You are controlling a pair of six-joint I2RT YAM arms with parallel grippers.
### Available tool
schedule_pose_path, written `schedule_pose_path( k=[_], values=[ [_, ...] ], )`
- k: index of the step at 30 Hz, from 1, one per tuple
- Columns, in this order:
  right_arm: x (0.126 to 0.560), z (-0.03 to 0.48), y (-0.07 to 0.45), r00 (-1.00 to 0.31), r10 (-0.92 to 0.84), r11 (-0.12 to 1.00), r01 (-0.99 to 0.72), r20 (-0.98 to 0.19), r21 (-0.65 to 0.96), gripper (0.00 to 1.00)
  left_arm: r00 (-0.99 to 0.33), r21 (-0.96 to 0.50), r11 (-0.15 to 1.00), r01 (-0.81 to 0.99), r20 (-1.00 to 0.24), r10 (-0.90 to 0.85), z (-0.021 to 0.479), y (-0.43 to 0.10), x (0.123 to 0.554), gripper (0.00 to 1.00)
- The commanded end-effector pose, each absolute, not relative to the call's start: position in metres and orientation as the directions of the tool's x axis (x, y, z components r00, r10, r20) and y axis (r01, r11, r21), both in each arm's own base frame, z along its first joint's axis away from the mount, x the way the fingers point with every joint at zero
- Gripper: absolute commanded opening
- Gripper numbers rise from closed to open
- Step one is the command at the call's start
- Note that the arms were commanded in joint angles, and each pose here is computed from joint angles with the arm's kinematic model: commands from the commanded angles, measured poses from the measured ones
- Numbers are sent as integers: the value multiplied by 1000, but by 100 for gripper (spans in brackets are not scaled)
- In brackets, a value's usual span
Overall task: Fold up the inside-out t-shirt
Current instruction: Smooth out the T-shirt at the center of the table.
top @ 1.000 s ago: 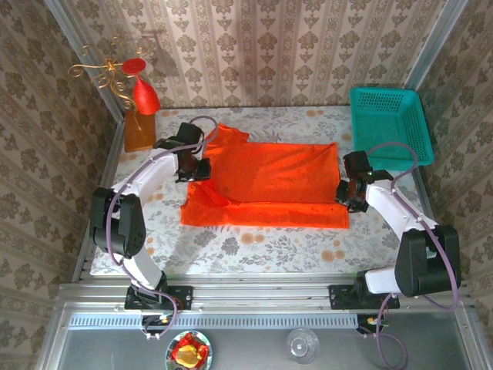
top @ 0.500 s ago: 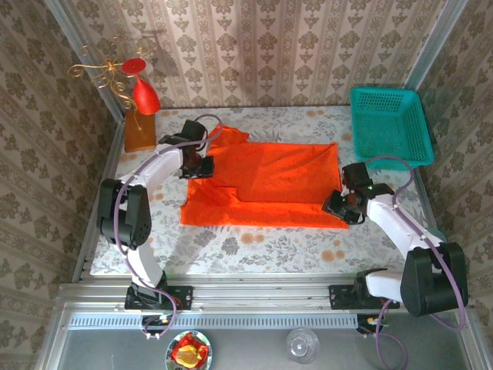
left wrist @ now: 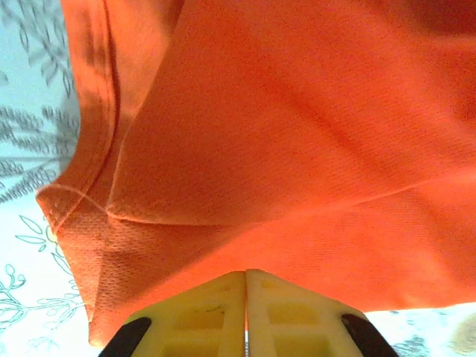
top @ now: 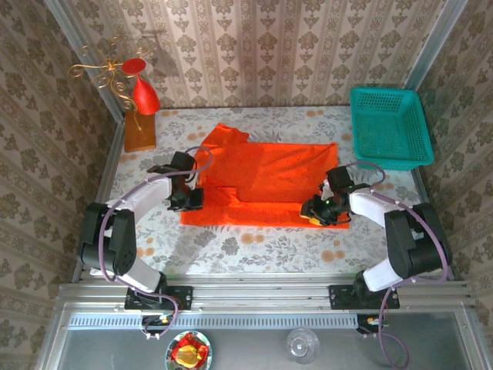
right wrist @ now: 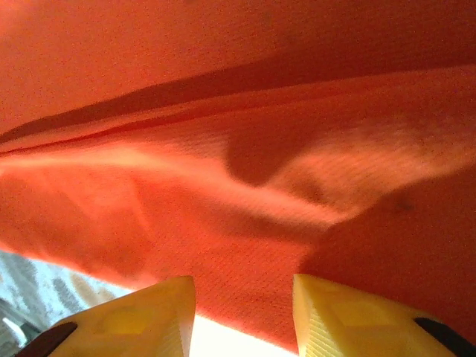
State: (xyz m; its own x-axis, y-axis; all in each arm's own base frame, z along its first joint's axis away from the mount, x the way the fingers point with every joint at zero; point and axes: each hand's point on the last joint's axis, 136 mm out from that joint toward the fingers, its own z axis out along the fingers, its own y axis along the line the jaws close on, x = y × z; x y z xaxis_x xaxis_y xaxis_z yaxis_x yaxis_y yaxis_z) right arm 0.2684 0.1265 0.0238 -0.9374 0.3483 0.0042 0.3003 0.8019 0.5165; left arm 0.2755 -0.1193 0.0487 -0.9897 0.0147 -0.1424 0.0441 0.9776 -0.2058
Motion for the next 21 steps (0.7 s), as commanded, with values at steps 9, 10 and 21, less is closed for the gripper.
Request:
schedule_pose_path(
  k=[9, 10, 21],
  values=[
    [248, 10, 90, -900, 435, 846, 417, 20, 331, 44, -994, -161, 981, -108, 0, -110, 10, -88, 242, 9],
    [243, 11, 89, -899, 437, 848, 419, 19, 323, 44, -993, -169, 979, -116, 2, -117, 11, -89, 237, 9],
    [253, 77, 141, -947, 290, 859, 196, -135, 474, 40, -982, -269, 957, -112, -119, -148, 58, -101, 235, 13]
  ],
)
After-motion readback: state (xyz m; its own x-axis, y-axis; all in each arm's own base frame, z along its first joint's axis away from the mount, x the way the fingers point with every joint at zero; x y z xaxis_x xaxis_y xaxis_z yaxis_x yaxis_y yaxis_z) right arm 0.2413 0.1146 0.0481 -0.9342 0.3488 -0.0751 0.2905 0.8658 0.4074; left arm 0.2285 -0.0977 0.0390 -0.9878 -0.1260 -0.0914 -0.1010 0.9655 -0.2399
